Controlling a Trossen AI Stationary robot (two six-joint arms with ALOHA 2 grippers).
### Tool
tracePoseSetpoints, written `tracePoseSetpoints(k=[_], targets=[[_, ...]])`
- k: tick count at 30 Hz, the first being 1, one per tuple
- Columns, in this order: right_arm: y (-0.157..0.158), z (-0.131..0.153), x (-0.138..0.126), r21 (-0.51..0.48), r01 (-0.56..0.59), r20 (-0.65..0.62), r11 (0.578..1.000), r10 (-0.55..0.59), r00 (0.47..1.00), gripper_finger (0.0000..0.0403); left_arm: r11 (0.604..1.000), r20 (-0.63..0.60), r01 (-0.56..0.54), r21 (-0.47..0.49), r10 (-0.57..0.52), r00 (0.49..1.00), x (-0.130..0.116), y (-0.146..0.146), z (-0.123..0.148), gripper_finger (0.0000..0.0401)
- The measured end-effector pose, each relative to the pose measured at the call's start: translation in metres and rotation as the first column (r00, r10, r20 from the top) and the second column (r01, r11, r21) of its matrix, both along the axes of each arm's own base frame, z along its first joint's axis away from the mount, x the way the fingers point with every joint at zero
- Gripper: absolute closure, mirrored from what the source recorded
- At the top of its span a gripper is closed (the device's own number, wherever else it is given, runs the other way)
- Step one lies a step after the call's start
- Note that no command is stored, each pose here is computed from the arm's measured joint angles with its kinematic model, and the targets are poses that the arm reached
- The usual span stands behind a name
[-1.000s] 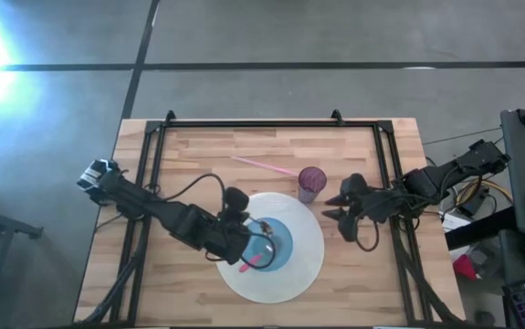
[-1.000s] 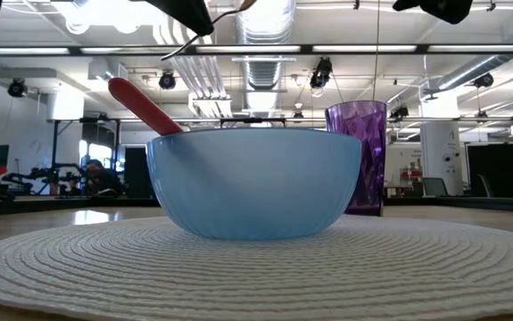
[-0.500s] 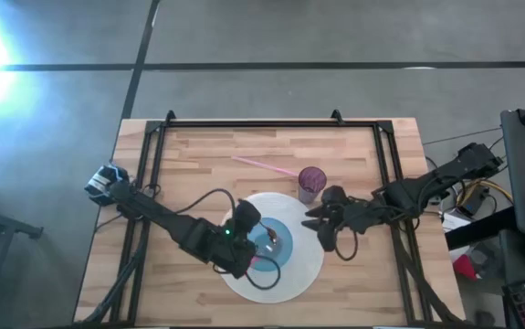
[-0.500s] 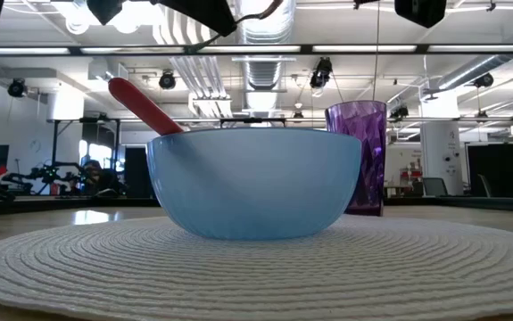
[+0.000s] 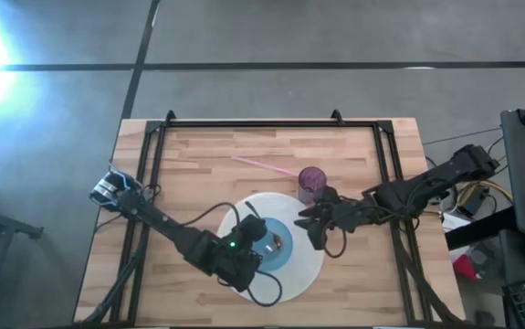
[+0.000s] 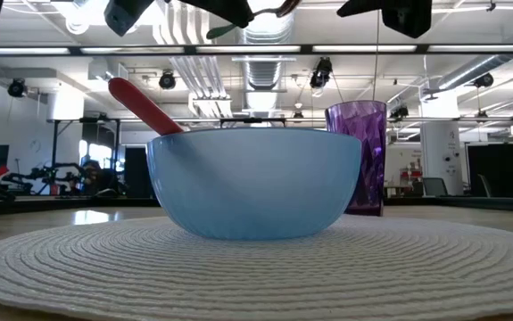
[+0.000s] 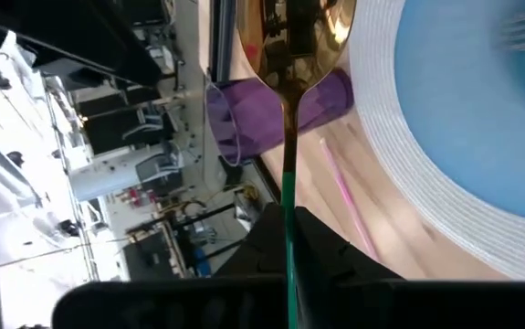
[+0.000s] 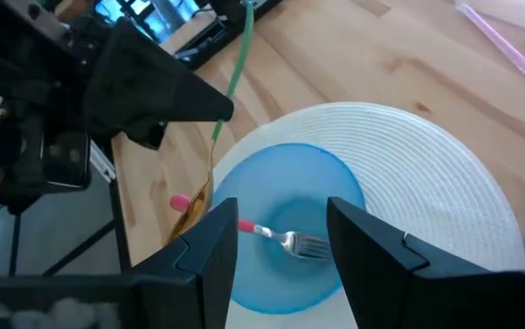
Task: Pick & Place Utensil
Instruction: Put the green spoon in the blue bowl
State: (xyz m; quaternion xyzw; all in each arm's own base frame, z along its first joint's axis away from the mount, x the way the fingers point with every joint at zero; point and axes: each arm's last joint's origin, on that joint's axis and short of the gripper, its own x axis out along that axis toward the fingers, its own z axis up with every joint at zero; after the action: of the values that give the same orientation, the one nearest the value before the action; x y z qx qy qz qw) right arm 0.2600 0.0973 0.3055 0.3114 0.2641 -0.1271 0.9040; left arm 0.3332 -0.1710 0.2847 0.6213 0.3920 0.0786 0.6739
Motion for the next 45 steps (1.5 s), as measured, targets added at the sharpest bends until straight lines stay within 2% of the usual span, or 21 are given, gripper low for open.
tracePoseSetpoints(k=[10,22,27,34,45], targets=[[0.008,-0.004,0.022,-0.029,-0.046,0.076,0.999,0.048,0.996,0.0239,0.997,0.054,0.06,0.056,-0.063,0.997,0.005,-0.014,0.006,0.0401],[-0.012,0.029,0.026,-0.055,0.006,0.179,0.998,0.004,0.984,0.0239,0.967,-0.01,0.191,0.169,-0.192,0.981,-0.002,-0.036,0.01,0.0401],[-0.016,0.026,0.034,-0.043,0.017,0.195,0.999,-0.008,0.981,0.0239,0.96,-0.025,0.206,0.192,-0.205,0.978,-0.002,-0.036,0.011,0.0401],[-0.01,0.011,0.056,-0.013,-0.059,0.214,0.998,0.06,0.975,0.0239,0.949,-0.049,0.241,0.202,-0.236,0.97,-0.002,-0.038,0.011,0.0401],[-0.008,0.0,0.067,-0.008,-0.088,0.195,0.996,0.088,0.977,0.0239,0.948,-0.051,0.26,0.186,-0.255,0.966,-0.002,-0.039,0.011,0.0401]])
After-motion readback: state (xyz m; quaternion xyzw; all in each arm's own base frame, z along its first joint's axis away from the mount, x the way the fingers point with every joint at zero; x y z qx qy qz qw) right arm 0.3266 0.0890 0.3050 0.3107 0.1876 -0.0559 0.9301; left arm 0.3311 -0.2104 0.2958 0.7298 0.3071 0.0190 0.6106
